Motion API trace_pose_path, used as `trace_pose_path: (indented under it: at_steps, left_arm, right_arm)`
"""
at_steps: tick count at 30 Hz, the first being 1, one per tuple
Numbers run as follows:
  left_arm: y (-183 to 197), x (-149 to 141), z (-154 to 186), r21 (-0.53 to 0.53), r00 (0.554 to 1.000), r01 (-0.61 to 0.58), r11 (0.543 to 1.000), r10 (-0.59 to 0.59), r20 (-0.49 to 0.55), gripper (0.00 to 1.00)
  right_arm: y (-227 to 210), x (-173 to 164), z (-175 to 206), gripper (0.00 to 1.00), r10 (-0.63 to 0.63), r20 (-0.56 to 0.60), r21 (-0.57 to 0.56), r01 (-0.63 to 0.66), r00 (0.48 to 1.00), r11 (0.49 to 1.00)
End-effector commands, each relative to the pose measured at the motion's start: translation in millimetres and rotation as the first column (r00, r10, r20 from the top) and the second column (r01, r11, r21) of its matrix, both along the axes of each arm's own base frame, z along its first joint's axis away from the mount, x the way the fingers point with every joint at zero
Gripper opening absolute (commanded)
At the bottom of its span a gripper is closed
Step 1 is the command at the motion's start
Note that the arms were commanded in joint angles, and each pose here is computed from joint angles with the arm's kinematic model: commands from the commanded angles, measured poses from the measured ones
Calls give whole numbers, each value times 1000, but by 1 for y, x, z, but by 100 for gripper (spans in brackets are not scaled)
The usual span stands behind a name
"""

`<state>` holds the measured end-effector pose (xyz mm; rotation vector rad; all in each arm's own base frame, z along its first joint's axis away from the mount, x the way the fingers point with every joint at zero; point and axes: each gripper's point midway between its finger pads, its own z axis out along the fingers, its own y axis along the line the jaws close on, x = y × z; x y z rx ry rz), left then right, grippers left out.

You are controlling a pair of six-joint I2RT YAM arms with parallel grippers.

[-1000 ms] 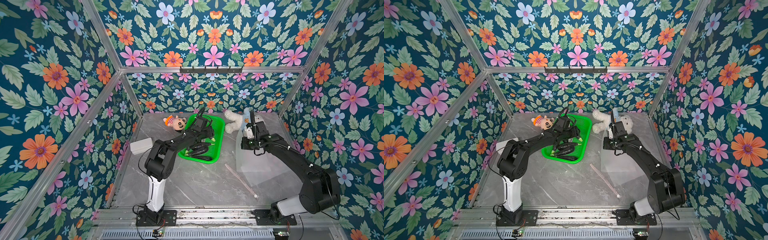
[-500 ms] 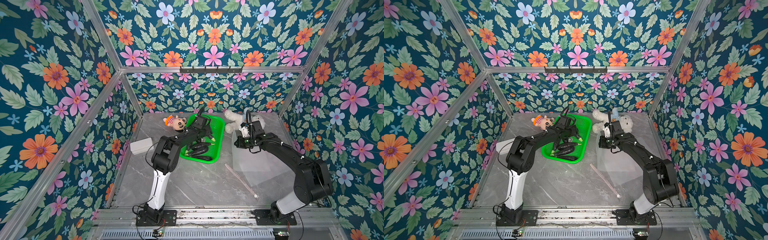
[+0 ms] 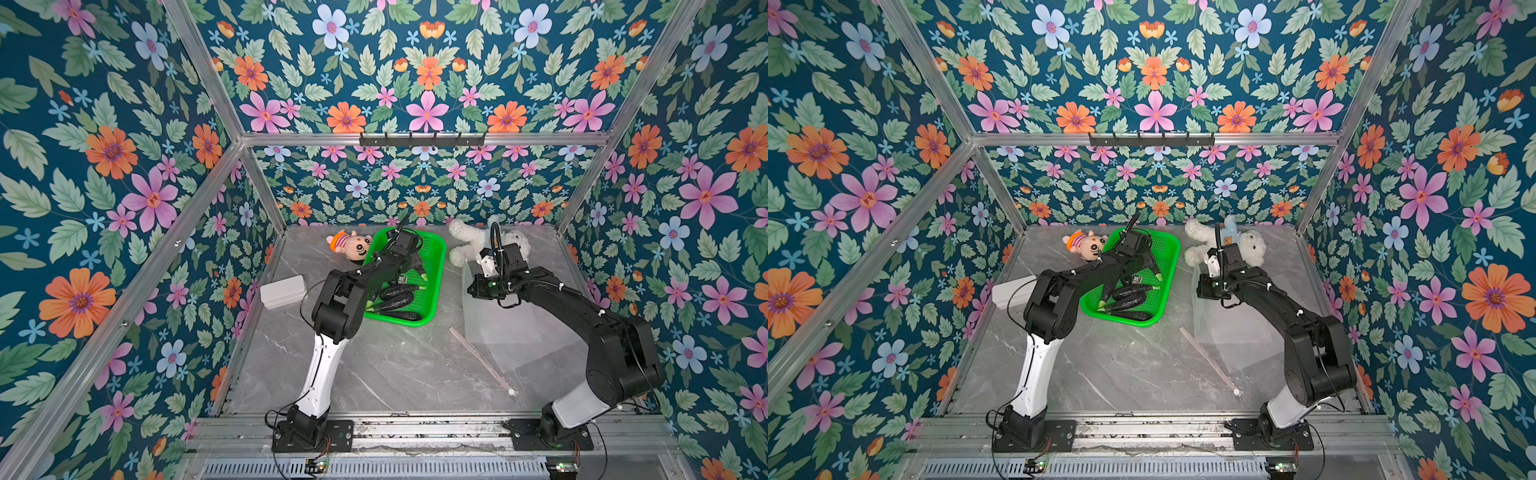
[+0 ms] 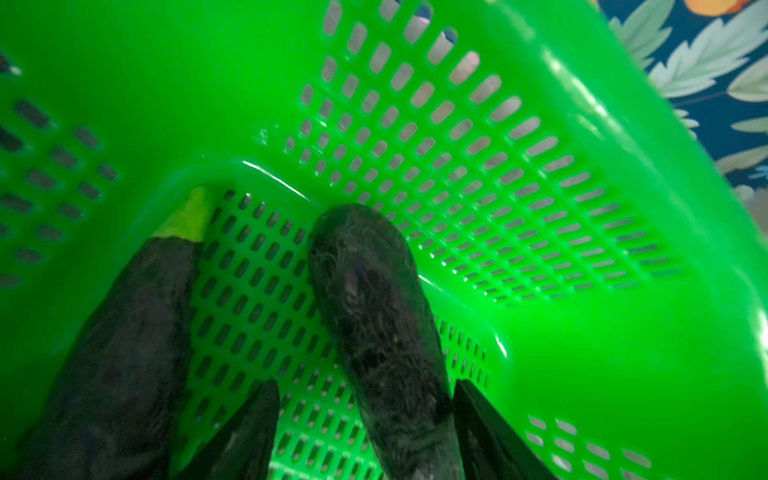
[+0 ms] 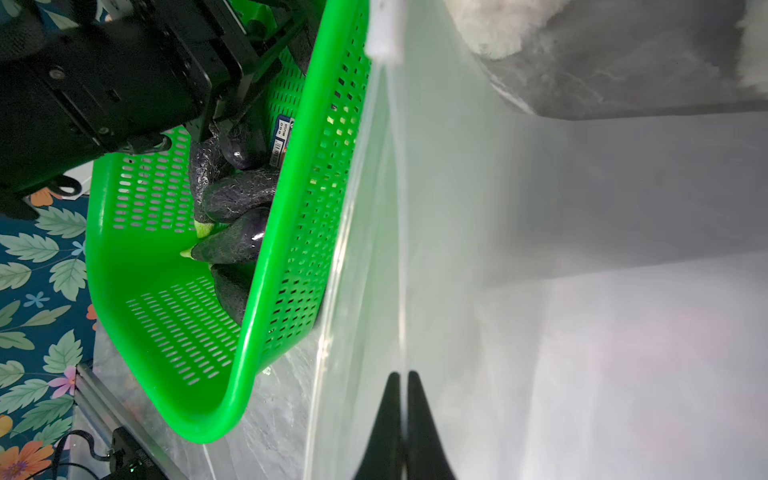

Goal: Place the eggplant in a zip-top bag and seal the zipper
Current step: Pick up the eggplant from the basket.

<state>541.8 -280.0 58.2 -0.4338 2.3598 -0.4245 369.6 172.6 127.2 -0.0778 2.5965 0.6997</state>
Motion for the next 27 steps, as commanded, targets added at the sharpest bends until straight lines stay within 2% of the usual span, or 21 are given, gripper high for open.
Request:
trace_pose_path:
  at_steps: [1, 5, 12, 14, 21, 27]
  left_arm:
    - [12, 8, -6, 29, 997, -70, 997, 71, -5, 68]
    - [15, 15, -8, 28, 995, -100, 995, 100, 11, 61]
    - [11, 19, -9, 3, 995, -99, 995, 99, 18, 37]
    - [8, 18, -1, -17, 996, -86, 996, 86, 33, 34]
    - [-10, 7, 54, -134, 986, 2, 991, 21, 167, 32]
    - [-39, -19, 118, -260, 941, 151, 954, -58, 333, 32]
  right_arm:
    - [1, 1, -1, 0, 16, 16, -4, -16, 1000, 1000]
    - [0, -1, -4, 0, 21, 11, -13, -20, 1000, 1000]
    - [-2, -2, -9, 0, 24, 5, -23, -24, 1000, 999]
    - [-2, -2, -10, 0, 23, 2, -27, -23, 1000, 999]
    - [3, -2, -8, 0, 33, -9, -5, -33, 999, 999]
    - [19, -6, -4, 0, 85, -51, 81, -81, 995, 993]
